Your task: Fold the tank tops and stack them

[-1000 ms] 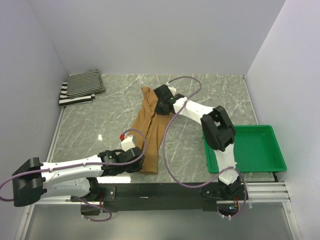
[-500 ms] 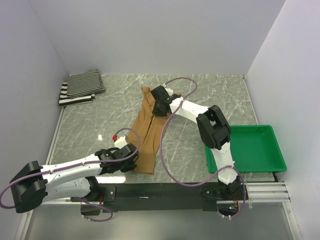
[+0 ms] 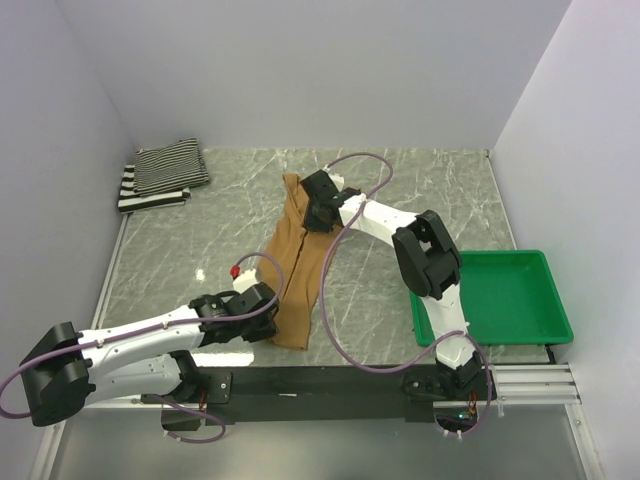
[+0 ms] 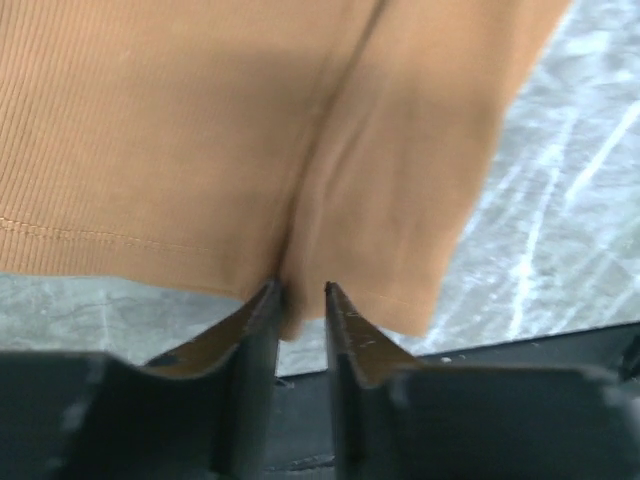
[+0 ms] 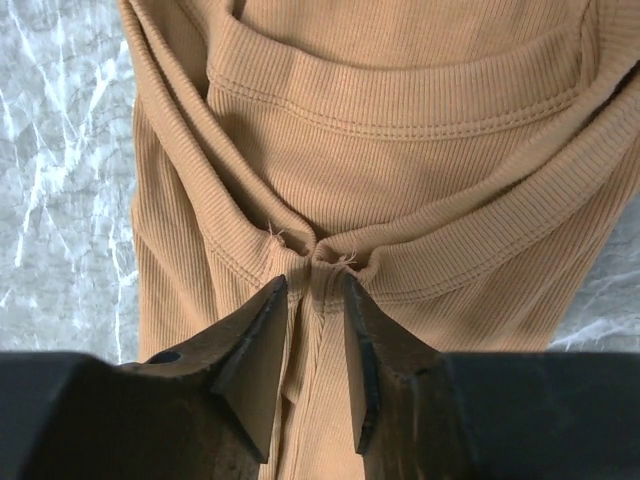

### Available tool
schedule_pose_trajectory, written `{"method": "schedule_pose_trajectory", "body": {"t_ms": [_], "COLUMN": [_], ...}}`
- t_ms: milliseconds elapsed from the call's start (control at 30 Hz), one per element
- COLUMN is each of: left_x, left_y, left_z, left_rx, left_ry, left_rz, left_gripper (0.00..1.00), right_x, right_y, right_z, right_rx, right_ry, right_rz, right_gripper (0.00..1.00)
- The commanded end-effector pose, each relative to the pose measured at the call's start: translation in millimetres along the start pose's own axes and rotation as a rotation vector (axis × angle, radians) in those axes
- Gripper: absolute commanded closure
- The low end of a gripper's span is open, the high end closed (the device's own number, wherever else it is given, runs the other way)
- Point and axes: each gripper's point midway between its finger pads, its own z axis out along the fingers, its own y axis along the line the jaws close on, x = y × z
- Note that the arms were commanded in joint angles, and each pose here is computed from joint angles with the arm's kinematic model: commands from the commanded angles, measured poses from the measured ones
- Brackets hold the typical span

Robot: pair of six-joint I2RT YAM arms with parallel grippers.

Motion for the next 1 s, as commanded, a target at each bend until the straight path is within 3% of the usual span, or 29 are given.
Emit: {"method": "schedule_pose_trajectory", "body": {"t_ms": [0, 200, 400, 500, 567, 800, 967], "left_x": [-14.6, -48.3, -112.8, -126.5, -114.8, -94.4, -86.1], "left_y": [-24.6, -44.2, -14.2, 2.8, 12.4, 53.5, 63.9], "left_z": [-17.7, -44.0, -41.6, -32.5, -21.8, -7.6, 0.2], "left_rx": [0.065, 0.090, 0.003, -0.028, -0.023, -0.103, -0.137], "left_ry": [-0.021, -0.111, -0.220, -0.218, -0.165, -0.157, -0.152], "left_rz": [0.021, 0.037, -0.012, -0.038, -0.068, -0.283, -0.347], "left_gripper": [0.69, 0.60, 0.52, 0.45, 0.44, 0.44, 0.44], "right_x": [-37.9, -59.2, -34.8, 19.5, 47.1, 170.9, 221.2], "right_y": [23.1, 21.2, 4.6, -13.9, -4.7, -14.8, -11.9], "right_z": [-35.1, -67.2, -95.2, -100.8, -120.8, -152.1, -166.3], "right_rx": [-0.060, -0.059, -0.066, -0.091, -0.128, -0.197, -0.243], "right_ry": [-0.111, -0.185, -0.170, -0.099, -0.093, 0.069, 0.145], "right_rz": [-0.019, -0.022, 0.008, 0.021, -0.001, -0.015, 0.056], "right_gripper": [0.62, 0.61, 0.61, 0.62, 0.62, 0.62, 0.62]}}
